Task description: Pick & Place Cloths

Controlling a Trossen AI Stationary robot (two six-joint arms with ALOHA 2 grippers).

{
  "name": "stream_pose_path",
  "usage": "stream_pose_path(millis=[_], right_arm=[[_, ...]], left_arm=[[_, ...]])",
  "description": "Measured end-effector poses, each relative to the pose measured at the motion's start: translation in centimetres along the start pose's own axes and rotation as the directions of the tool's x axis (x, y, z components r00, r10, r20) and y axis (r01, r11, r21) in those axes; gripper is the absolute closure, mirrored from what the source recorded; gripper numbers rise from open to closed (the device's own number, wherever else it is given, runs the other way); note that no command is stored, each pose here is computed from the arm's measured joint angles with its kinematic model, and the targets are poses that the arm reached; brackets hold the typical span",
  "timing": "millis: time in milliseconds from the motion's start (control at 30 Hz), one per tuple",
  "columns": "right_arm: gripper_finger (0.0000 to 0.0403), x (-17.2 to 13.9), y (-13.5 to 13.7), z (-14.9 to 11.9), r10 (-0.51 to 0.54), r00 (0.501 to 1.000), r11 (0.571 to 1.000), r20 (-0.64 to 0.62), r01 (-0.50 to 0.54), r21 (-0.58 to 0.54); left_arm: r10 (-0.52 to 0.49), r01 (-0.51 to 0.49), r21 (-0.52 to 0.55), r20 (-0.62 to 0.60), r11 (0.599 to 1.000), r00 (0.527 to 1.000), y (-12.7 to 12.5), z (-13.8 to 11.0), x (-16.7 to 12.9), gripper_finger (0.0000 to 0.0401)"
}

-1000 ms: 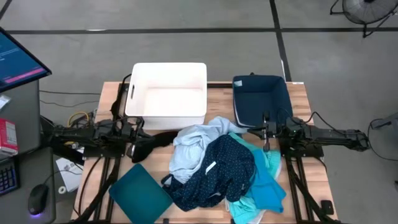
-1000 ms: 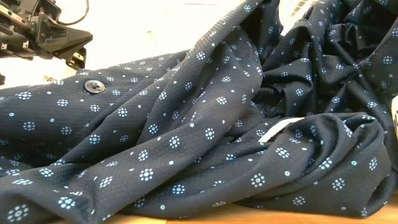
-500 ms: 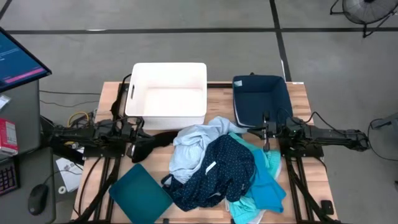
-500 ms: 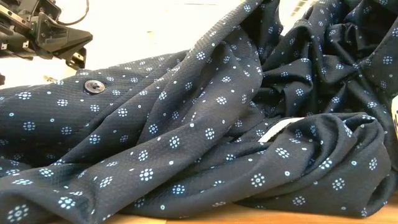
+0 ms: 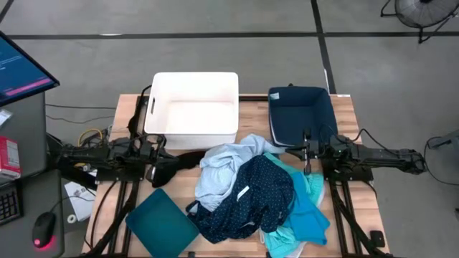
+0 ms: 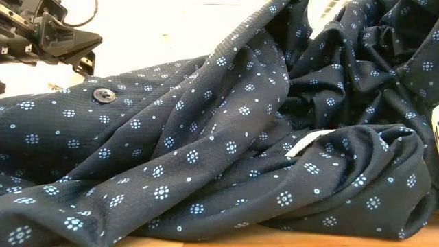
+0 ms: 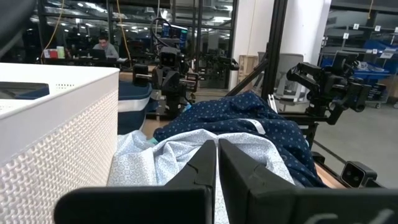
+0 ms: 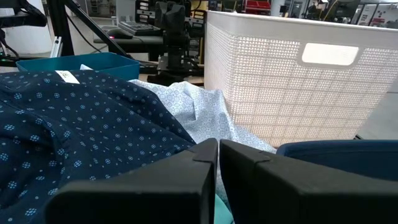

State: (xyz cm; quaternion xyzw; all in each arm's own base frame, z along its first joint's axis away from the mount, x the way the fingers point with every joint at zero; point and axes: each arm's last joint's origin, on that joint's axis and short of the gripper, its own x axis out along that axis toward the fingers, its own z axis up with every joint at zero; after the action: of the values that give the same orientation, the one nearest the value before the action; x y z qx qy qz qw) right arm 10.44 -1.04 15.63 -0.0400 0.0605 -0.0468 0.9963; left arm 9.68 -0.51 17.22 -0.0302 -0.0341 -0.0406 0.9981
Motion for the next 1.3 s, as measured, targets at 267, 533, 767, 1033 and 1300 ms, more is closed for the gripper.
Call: stream_pose_path(millis=[267, 533, 767, 1033, 1300], right_arm=[[0.0387, 0.00, 0.00, 0.00, 0.000, 1.000, 1.000, 0.000, 0.000, 0.000], [0.0387, 0.00, 0.00, 0.00, 0.000, 1.000, 1.000, 0.000, 0.000, 0.000], [0.0387, 0.00, -0.10, 0.00, -0.009, 1.000, 1.000, -0.001, 0.009, 0.001], [0.0387, 0.00, -0.10, 0.00, -0.010, 1.000, 1.000, 0.000, 0.010, 0.001], [0.0387, -0.02, 0.07, 0.54, 0.011, 0.998, 0.925, 0.056, -0.031, 0.378]], left_arm=[[0.000, 0.000, 0.000, 0.006, 1.000, 1.000, 0.00, 0.06, 0.00, 0.0399], [0.000, 0.000, 0.000, 0.007, 1.000, 1.000, 0.00, 0.07, 0.00, 0.0399], [-0.001, 0.001, 0.000, 0.008, 1.000, 1.000, -0.01, 0.08, 0.00, 0.0399], [-0.001, 0.001, 0.000, 0.012, 1.000, 1.000, -0.01, 0.12, 0.00, 0.0399], [0.072, -0.071, -0.011, 0.072, 0.997, 0.995, 0.18, 0.65, -0.03, 0.0399]])
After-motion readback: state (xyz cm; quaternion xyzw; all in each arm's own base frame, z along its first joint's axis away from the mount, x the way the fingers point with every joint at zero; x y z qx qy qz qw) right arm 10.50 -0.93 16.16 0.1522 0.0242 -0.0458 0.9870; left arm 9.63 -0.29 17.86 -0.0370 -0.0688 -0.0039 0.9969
